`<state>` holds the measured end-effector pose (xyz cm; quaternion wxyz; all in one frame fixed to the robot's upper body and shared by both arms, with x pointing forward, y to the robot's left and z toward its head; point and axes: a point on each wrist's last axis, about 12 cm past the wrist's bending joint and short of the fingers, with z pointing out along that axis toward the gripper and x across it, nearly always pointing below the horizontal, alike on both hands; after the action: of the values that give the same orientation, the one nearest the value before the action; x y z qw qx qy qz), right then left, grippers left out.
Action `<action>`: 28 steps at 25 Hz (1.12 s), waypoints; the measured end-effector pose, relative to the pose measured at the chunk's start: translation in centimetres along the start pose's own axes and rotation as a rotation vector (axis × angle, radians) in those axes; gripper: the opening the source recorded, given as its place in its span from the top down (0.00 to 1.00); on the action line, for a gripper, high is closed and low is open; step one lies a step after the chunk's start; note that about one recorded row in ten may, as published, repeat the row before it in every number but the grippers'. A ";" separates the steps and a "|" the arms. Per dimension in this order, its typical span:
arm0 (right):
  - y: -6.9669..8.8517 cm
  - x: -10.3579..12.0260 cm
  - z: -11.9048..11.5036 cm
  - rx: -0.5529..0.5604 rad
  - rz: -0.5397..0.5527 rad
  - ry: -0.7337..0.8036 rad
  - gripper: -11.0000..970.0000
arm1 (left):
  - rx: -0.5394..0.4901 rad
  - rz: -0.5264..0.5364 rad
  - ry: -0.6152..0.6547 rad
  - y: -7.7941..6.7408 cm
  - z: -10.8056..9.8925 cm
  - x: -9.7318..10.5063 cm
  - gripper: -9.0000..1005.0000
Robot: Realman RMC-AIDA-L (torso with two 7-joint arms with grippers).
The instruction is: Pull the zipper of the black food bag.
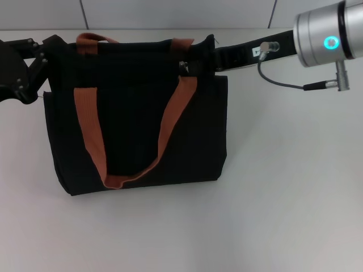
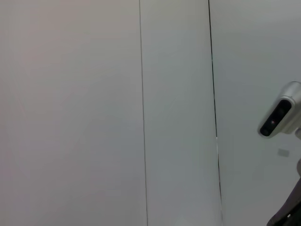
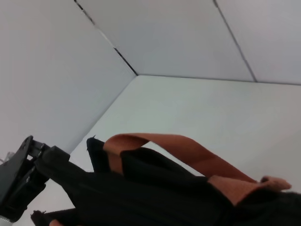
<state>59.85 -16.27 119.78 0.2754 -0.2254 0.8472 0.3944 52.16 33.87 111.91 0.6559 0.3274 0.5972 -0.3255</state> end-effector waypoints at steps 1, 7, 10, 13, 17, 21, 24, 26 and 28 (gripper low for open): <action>-0.1 0.1 -0.2 -0.002 -0.003 -0.006 0.97 | -0.002 0.000 0.002 0.0 0.0 0.0 0.89; 0.1 0.1 -1.1 -0.130 -0.053 -0.110 0.96 | -0.001 0.001 0.006 0.1 0.2 0.0 0.89; -0.2 0.4 -1.6 -0.195 -0.096 -0.185 0.95 | 0.001 -0.001 0.007 0.0 0.3 0.1 0.89; -1.1 1.3 -2.3 -0.276 -0.160 -0.320 0.95 | 0.002 -0.004 0.006 0.0 0.4 0.2 0.88; -2.7 3.5 -3.5 -0.360 -0.252 -0.471 0.83 | 0.002 -0.005 0.006 -0.1 0.4 0.2 0.88; -3.2 6.6 -4.7 -0.465 -0.402 -0.536 0.68 | 0.000 -0.005 0.009 -0.1 0.2 0.2 0.88; -3.5 9.4 -5.3 -0.497 -0.515 -0.532 0.54 | 0.000 -0.004 0.013 -0.1 0.0 0.2 0.88; -3.7 11.8 -5.4 -0.503 -0.596 -0.512 0.46 | 0.001 -0.006 0.015 -0.1 -0.2 0.2 0.88; -3.9 15.3 -5.0 -0.475 -0.703 -0.477 0.38 | 0.000 -0.016 0.017 -0.1 -0.4 0.2 0.87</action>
<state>49.37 -25.06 110.48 0.5196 -0.4579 0.5194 0.5005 51.87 34.17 111.68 0.6483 0.3254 0.6053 -0.3278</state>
